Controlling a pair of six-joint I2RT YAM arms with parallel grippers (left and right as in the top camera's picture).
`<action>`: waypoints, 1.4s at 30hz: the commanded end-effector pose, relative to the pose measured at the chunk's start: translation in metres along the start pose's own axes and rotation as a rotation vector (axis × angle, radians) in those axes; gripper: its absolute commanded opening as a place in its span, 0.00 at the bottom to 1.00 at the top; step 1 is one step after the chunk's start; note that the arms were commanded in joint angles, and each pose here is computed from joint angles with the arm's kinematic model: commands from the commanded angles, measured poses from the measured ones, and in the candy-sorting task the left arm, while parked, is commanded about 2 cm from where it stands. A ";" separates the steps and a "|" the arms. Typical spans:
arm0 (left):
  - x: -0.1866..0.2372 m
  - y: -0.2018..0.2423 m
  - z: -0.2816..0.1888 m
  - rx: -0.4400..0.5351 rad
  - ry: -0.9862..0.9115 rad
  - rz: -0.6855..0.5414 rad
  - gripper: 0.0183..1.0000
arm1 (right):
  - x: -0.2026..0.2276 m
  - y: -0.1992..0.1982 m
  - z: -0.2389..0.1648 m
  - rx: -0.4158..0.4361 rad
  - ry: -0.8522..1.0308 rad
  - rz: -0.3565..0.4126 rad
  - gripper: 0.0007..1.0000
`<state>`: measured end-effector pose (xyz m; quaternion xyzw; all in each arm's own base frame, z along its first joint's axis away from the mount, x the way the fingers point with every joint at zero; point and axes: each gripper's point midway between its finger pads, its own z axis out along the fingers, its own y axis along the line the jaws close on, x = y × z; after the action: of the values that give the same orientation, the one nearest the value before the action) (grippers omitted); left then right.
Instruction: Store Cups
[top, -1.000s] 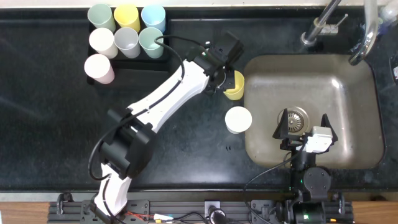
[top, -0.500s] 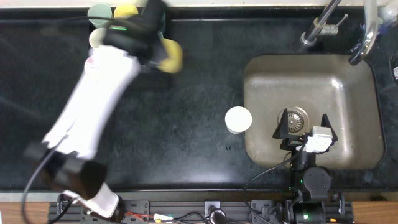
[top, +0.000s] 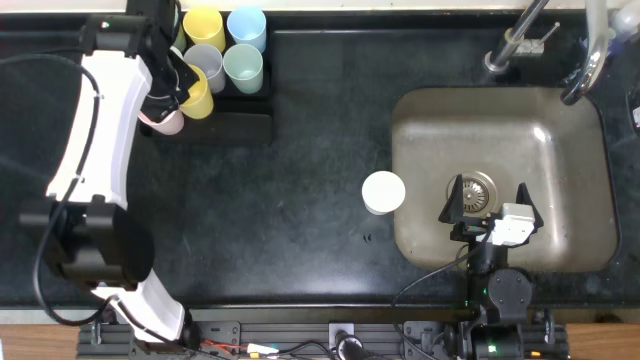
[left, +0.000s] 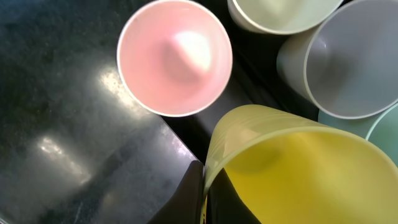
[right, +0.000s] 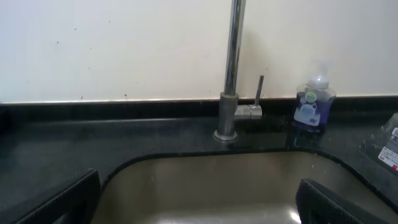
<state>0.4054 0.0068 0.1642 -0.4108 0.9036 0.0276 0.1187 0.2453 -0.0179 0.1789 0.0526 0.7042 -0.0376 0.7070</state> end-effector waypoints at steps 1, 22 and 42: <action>0.005 -0.002 0.016 -0.016 0.039 -0.016 0.02 | 0.003 0.001 0.000 -0.004 0.000 0.000 1.00; 0.023 0.001 0.060 -0.040 0.102 -0.010 0.02 | 0.003 0.001 0.000 -0.004 0.000 0.000 1.00; 0.017 0.004 0.071 -0.077 0.067 -0.012 0.02 | 0.003 0.001 0.000 -0.004 0.000 0.000 1.00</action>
<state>0.4069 0.0012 0.0971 -0.4104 0.9084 0.0327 0.0733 0.2453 -0.0179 0.1789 0.0527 0.7042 -0.0374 0.7070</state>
